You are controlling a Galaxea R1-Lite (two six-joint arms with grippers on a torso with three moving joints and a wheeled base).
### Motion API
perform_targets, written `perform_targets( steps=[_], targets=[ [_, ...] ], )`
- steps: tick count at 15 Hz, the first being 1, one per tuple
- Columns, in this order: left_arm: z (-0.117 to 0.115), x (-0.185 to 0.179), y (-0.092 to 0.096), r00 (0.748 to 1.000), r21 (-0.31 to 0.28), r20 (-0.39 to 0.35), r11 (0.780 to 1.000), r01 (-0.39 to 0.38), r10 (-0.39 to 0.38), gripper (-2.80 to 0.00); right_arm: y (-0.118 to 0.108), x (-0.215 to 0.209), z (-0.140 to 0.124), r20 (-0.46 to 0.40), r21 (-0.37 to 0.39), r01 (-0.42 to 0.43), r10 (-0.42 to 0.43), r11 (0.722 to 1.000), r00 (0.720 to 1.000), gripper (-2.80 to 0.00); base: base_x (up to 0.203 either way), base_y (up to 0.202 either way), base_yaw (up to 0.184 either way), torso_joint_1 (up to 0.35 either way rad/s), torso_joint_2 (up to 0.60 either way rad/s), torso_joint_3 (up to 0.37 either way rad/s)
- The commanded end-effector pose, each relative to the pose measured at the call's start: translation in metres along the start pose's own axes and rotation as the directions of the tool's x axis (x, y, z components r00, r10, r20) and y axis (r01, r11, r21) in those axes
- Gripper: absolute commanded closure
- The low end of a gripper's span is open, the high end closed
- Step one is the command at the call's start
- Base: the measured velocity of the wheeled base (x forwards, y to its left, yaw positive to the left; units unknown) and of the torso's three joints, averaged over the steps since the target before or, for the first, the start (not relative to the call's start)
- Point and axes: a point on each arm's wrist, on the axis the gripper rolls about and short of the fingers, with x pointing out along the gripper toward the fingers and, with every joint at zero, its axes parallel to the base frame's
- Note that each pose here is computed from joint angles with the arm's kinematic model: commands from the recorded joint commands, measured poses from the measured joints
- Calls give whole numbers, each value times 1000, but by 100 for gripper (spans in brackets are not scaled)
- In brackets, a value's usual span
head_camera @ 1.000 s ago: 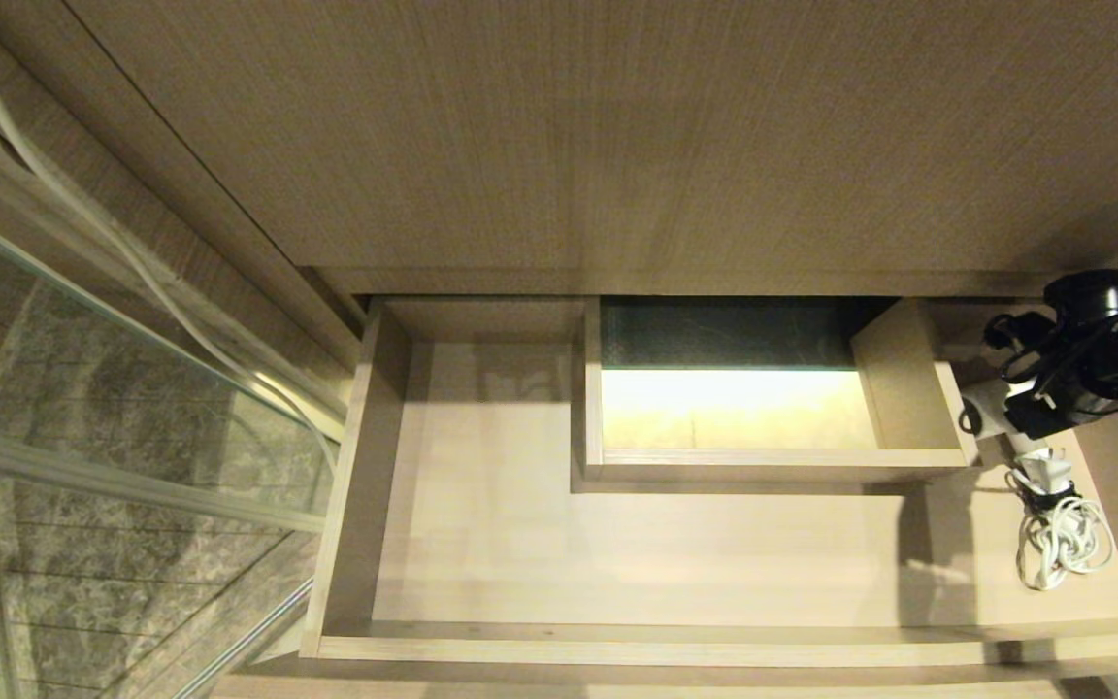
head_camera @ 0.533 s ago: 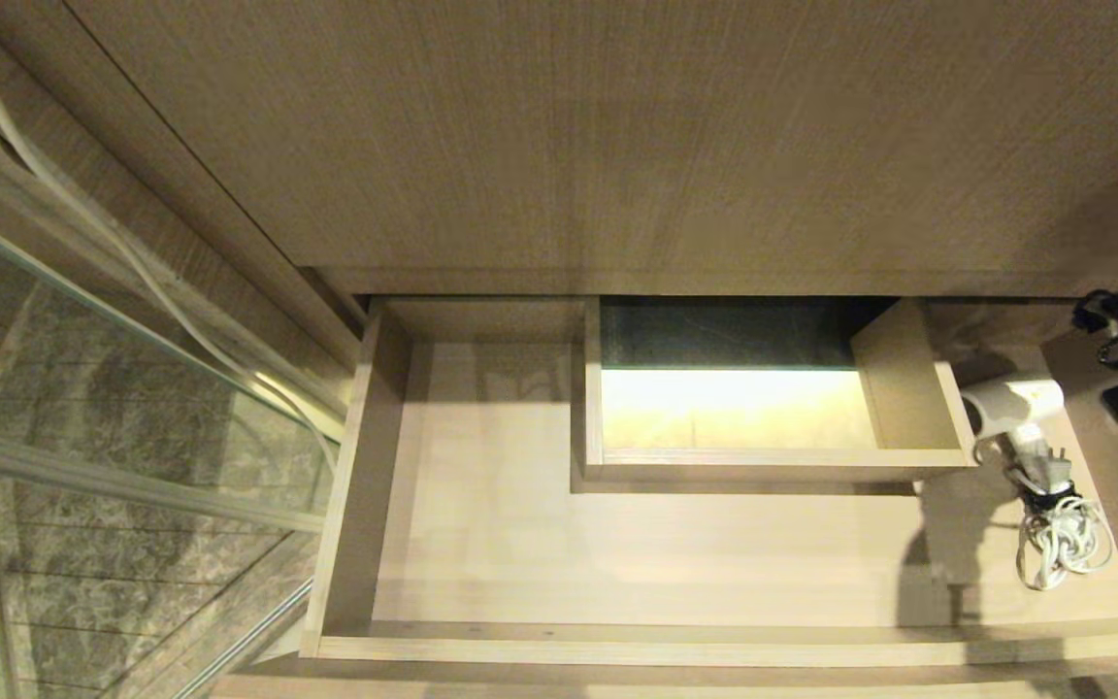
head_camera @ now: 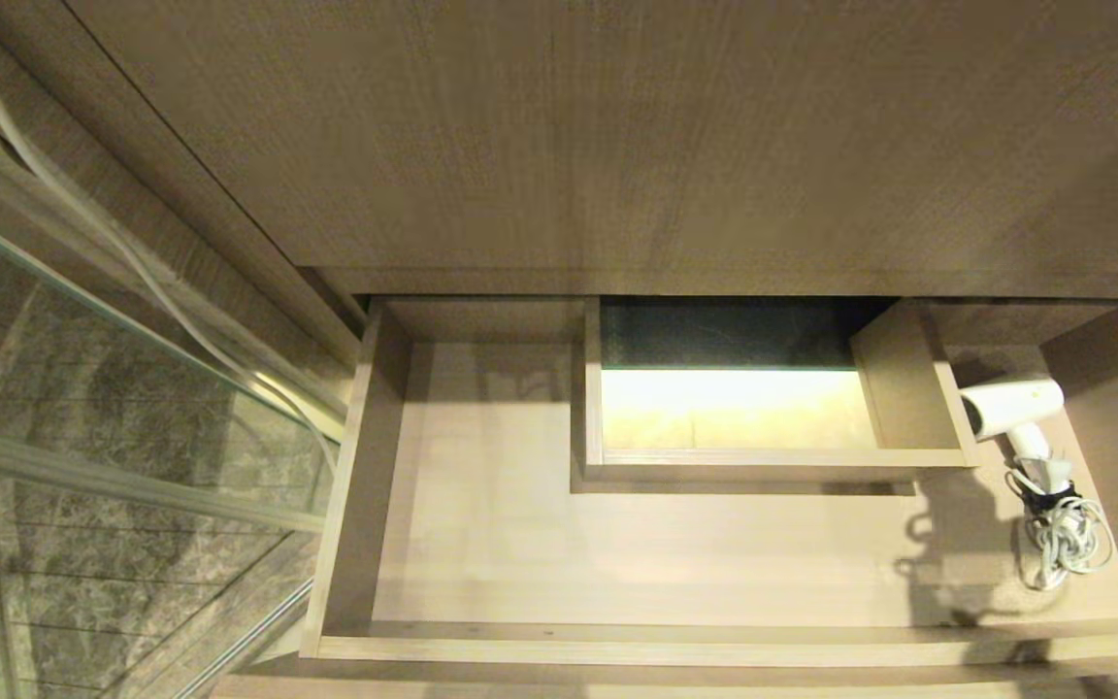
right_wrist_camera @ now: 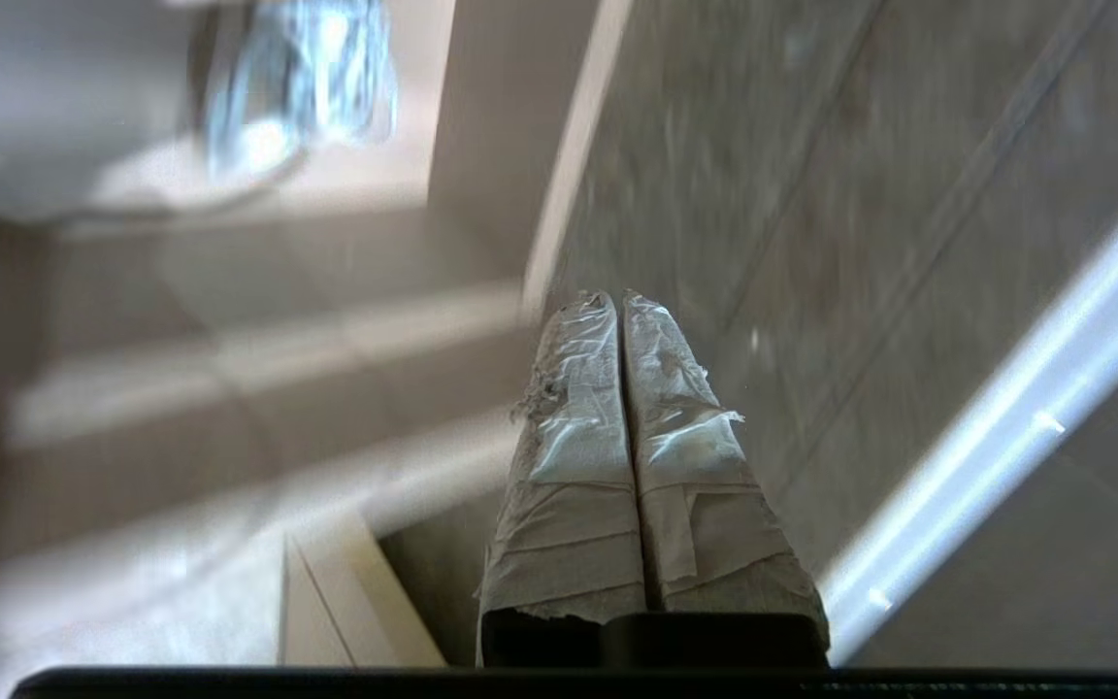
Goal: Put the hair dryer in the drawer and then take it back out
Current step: Close the drawer
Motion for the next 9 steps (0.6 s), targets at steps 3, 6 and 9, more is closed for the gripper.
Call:
perform_targets(
  steps=[3,6,9],
  targets=[
    [0,0,0,1000,0,1,1000,0,0,0,17,-74,-74,-18,-38,9,-10,999,1000,0,0,0,0,0,0,0],
    [0,0,0,1000,0,1,1000,0,0,0,44,-81,-119,-169,-71,-48,36,996,985,0,0,0,0,0,0,0],
    [0,0,0,1000,0,1,1000,0,0,0,63,-70,-137,-254,-11,-85,79,996,964,0,0,0,0,0,0,0]
  ],
)
